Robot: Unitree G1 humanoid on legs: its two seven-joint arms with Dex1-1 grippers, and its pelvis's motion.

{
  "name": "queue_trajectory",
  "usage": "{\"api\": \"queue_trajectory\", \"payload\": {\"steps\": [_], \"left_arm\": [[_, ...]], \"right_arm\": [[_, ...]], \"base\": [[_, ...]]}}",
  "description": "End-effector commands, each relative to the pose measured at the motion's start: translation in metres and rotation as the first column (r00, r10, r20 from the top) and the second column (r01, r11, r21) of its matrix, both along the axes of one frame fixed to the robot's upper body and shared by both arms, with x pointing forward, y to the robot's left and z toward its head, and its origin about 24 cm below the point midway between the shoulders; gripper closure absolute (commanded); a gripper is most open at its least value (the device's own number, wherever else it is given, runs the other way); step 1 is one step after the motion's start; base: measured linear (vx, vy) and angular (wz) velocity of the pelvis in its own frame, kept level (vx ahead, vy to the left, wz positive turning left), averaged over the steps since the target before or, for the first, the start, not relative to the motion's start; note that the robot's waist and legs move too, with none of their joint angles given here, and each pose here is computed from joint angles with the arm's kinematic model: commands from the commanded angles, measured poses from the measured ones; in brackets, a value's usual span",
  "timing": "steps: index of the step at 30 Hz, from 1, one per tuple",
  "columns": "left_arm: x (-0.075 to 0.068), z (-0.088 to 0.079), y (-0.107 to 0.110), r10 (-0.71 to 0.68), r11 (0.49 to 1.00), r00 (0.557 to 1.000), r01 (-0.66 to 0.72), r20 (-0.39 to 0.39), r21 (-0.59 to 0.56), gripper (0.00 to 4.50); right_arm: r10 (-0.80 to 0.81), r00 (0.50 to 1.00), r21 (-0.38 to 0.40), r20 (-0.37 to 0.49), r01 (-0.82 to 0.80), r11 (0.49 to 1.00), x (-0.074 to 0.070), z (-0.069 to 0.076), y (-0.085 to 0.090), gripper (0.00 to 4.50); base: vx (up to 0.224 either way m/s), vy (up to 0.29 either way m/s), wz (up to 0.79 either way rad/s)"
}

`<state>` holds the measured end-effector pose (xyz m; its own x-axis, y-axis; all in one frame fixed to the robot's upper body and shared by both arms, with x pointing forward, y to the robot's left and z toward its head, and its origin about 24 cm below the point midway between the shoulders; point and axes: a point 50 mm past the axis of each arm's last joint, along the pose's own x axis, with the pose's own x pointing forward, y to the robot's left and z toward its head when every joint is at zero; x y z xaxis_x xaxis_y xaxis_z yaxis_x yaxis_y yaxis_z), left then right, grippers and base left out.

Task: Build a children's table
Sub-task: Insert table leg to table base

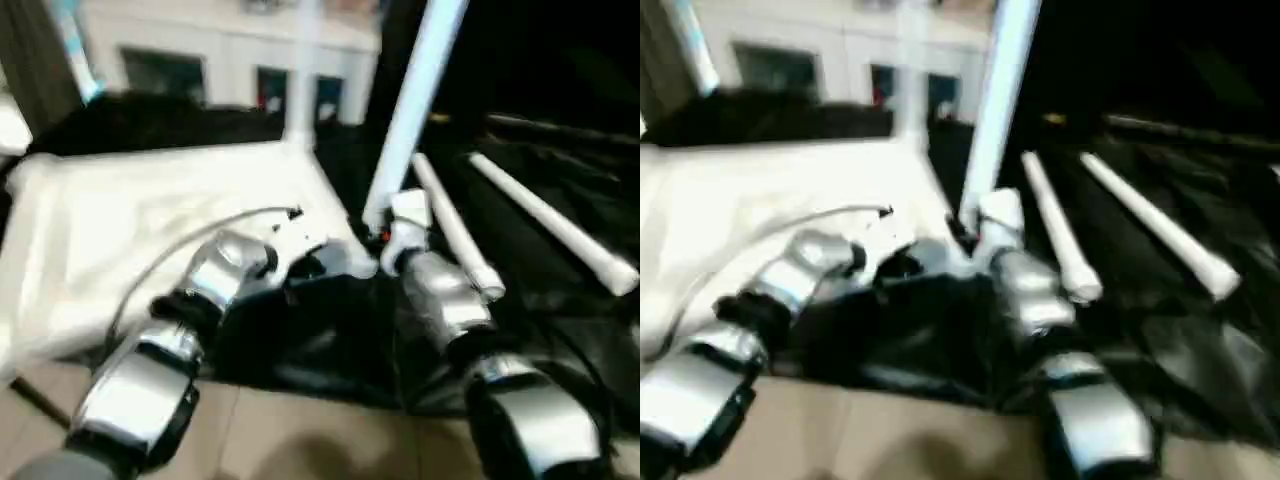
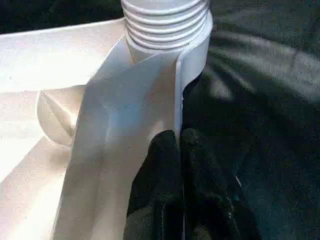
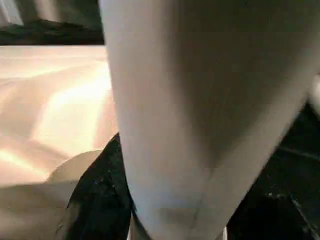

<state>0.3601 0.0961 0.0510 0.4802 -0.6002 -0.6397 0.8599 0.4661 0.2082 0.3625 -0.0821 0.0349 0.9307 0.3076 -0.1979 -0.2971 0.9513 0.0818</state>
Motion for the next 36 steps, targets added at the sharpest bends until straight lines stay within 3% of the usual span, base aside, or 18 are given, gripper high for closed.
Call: {"api": "queue_trajectory", "payload": {"steps": [1,12,19,23,26,29,30,32,36], "left_arm": [[0.003,-0.001,0.01,0.091,0.995,0.995,-0.092,0.031,0.046,4.5],[-0.002,-0.005,0.008,0.102,0.994,0.995,-0.102,0.002,0.051,4.5],[-0.014,-0.002,0.011,-0.128,0.991,0.992,0.128,-0.005,0.046,4.5],[-0.023,-0.001,0.02,-0.249,0.967,0.968,0.25,-0.034,0.056,4.5],[-0.035,0.0,0.027,-0.385,0.921,0.921,0.388,-0.061,0.034,4.5],[-0.038,0.0,0.032,-0.416,0.906,0.906,0.42,-0.077,0.045,4.5],[-0.038,0.0,0.032,-0.416,0.906,0.906,0.42,-0.077,0.045,4.5],[-0.04,0.001,0.036,-0.44,0.894,0.894,0.445,-0.088,0.054,4.5],[-0.044,0.005,0.042,-0.497,0.863,0.861,0.503,-0.105,0.041,4.5]], "right_arm": [[-0.031,0.953,-0.083,-0.303,0.006,0.997,-0.035,-0.062,0.0,2.61],[-0.056,0.941,-0.039,-0.335,0.046,0.998,-0.033,-0.059,0.012,2.61],[0.165,0.929,-0.002,-0.333,-0.175,0.984,-0.03,-0.051,0.017,2.61],[0.374,0.872,0.002,-0.317,-0.393,0.92,-0.031,-0.048,0.009,2.61],[0.541,0.78,-0.003,-0.316,-0.571,0.821,-0.036,-0.047,-0.008,2.61],[0.658,0.684,0.006,-0.315,-0.692,0.722,-0.042,-0.045,-0.023,2.61],[0.658,0.684,0.006,-0.315,-0.692,0.722,-0.042,-0.045,-0.023,2.61],[0.716,0.626,0.013,-0.309,-0.75,0.662,-0.046,-0.043,-0.031,2.61],[0.774,0.56,0.052,-0.295,-0.799,0.599,-0.051,-0.041,-0.038,2.61]], "base": [[0.0,0.0,0.0],[0.0,0.0,0.0],[0.0,0.0,0.0],[0.042,-0.01,-0.01],[0.071,-0.032,0.02],[0.074,-0.035,0.01],[0.062,-0.023,0.01],[0.0,0.0,0.0],[0.0,0.0,0.0]]}}
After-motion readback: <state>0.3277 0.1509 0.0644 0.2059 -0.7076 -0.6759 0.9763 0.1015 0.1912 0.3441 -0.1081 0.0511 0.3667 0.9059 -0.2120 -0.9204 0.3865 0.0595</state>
